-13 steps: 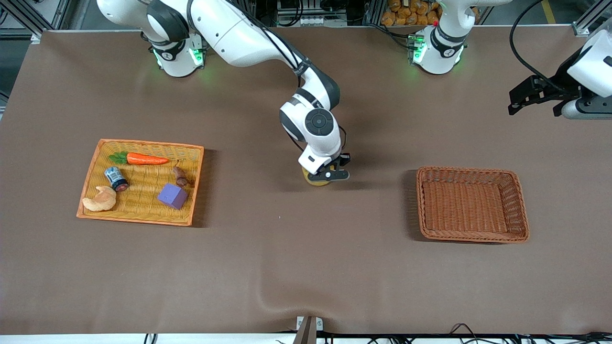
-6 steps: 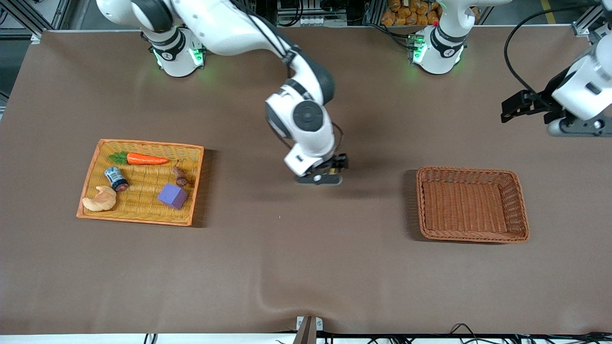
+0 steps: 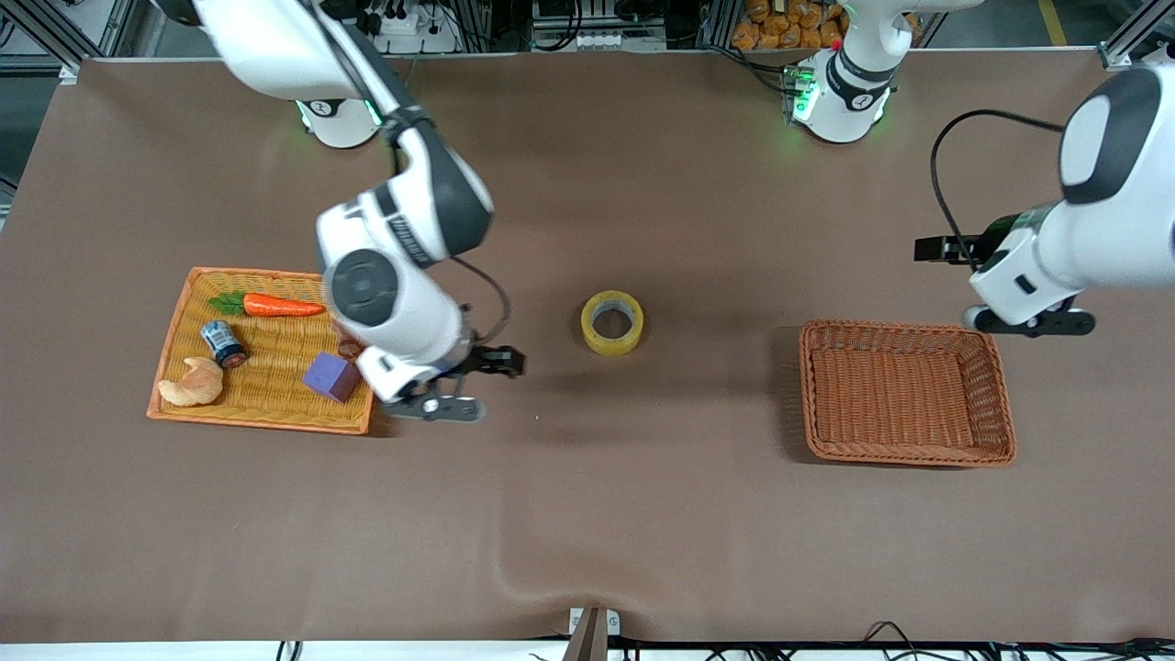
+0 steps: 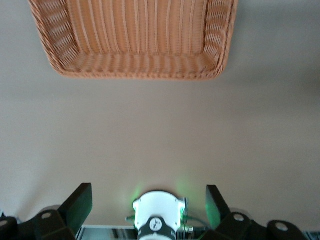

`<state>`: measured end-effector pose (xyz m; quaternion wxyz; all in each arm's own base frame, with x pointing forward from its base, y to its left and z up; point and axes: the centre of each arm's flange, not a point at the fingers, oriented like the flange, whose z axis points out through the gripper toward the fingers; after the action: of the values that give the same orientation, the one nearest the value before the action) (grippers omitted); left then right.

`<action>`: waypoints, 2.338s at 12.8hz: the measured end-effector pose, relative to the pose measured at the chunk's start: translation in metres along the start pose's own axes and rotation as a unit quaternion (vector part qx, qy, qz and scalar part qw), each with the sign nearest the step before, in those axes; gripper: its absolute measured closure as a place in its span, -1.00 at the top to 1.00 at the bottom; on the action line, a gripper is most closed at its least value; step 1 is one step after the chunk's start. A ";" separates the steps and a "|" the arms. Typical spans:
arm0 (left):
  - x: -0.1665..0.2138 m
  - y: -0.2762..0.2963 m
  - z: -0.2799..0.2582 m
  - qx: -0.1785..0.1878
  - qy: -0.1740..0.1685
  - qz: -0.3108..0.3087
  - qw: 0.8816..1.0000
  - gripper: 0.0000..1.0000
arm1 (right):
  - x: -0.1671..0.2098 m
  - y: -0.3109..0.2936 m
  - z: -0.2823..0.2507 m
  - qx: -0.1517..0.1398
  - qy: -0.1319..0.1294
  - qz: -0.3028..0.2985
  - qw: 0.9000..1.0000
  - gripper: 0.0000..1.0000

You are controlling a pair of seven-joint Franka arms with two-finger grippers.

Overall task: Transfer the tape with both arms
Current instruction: 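Set the tape down mid-table and withdraw the right gripper while the left gripper approaches, then lower the left gripper over the tape roll on the table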

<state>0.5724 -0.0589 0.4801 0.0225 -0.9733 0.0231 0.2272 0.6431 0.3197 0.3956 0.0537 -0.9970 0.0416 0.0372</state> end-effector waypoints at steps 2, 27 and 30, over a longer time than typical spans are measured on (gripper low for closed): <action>0.012 0.011 0.025 0.006 -0.046 0.009 0.999 1.00 | 0.012 0.045 -0.029 0.004 0.002 -0.003 1.000 1.00; 0.070 0.406 0.176 0.021 0.104 0.073 0.992 1.00 | -0.042 0.345 -0.236 -0.038 0.003 0.013 0.999 1.00; 0.067 0.446 0.224 0.019 0.112 0.048 0.992 1.00 | -0.044 0.349 -0.235 -0.035 -0.006 0.015 0.999 1.00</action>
<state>0.5088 -0.4944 0.2350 0.0269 -0.9898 0.0759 0.1174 0.5858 -0.0489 0.5958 0.0181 -0.9973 0.0547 0.0455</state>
